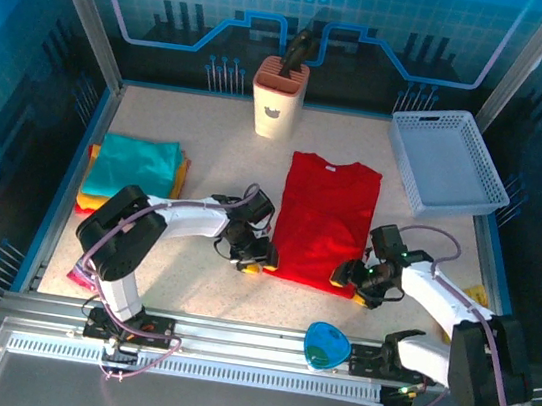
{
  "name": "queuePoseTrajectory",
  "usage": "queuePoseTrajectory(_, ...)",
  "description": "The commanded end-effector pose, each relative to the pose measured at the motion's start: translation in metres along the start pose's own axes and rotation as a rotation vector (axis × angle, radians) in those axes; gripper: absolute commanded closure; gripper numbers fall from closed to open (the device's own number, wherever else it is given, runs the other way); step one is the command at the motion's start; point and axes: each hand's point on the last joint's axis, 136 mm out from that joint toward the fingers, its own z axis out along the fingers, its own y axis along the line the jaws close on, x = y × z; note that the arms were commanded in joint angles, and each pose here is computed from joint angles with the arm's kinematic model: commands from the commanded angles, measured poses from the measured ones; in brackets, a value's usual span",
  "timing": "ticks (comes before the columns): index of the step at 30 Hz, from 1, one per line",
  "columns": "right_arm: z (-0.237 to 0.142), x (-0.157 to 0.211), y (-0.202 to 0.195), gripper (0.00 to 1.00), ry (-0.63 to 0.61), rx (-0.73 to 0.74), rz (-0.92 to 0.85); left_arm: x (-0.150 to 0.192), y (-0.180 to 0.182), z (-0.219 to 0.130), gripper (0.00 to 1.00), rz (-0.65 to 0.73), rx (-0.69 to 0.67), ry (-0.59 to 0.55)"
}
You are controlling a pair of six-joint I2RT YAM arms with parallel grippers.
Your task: Fold and stack the t-shirts
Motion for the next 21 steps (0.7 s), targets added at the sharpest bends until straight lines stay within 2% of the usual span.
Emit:
queuePoseTrajectory(1, 0.009, -0.002, 0.008, 0.32, 0.002, -0.018, -0.015, -0.003, -0.006, 0.015, 0.54, -0.008, 0.024, 0.011)
queuePoseTrajectory(5, 0.01, -0.003, 0.009, 0.37, -0.021, -0.024, -0.017, -0.007, -0.009, 0.017, 0.57, -0.016, 0.034, 0.001)
queuePoseTrajectory(12, 0.004, -0.011, 0.017, 0.54, -0.063, -0.051, -0.042, -0.014, -0.019, 0.017, 0.63, -0.009, 0.043, -0.014)
queuePoseTrajectory(16, 0.005, -0.013, 0.018, 0.6, -0.067, -0.057, -0.042, -0.018, -0.023, 0.017, 0.66, -0.006, 0.044, -0.02)
queuePoseTrajectory(21, 0.007, -0.013, 0.019, 0.71, -0.062, -0.065, -0.044, -0.017, -0.019, 0.019, 0.75, -0.01, 0.026, -0.018)
